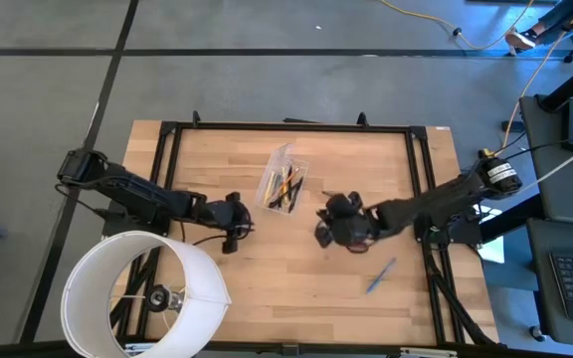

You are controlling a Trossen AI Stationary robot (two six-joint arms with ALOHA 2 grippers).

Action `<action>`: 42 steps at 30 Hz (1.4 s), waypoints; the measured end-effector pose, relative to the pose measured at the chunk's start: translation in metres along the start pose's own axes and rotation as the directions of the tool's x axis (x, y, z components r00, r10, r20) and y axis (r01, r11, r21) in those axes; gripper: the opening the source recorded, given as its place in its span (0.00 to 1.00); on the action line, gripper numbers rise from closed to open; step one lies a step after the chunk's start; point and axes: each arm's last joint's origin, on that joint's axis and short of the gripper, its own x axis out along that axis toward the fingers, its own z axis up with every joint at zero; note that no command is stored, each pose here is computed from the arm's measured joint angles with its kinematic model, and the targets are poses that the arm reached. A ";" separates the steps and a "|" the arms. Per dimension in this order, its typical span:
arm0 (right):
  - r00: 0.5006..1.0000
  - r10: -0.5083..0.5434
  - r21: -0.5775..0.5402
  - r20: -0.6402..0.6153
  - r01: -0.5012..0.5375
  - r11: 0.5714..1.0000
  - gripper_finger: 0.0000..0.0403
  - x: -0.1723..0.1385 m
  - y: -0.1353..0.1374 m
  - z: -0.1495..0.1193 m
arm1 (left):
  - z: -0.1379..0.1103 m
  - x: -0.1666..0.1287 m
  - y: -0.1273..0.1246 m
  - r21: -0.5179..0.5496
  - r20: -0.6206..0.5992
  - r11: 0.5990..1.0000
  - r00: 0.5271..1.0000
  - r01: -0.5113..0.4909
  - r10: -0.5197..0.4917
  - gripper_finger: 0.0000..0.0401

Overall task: Pick & place school supplies into a supply box
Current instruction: Put the orange pencil into the transparent supply box

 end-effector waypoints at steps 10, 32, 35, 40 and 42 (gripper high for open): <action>0.992 0.049 0.161 0.120 -0.068 0.985 0.05 0.030 -0.025 0.051 | -0.004 -0.020 0.019 -0.007 0.016 0.844 0.843 -0.537 0.537 0.18; 0.981 -0.014 0.479 0.193 -0.082 0.874 0.05 0.067 -0.127 0.120 | 0.011 0.018 0.061 -0.067 0.105 0.911 0.905 -0.407 0.412 0.18; 0.976 -0.026 0.528 0.217 -0.095 0.844 0.06 0.068 -0.131 0.124 | 0.012 0.022 0.059 -0.068 0.128 0.930 0.921 -0.362 0.368 0.18; 0.958 -0.045 0.550 0.283 -0.124 0.826 0.05 0.069 -0.130 0.129 | 0.017 0.026 0.057 -0.077 0.196 0.951 0.931 -0.299 0.309 0.18; 0.962 -0.060 0.553 0.266 -0.101 0.827 0.05 0.076 -0.129 0.125 | 0.017 0.027 0.057 -0.076 0.204 0.955 0.933 -0.288 0.297 0.18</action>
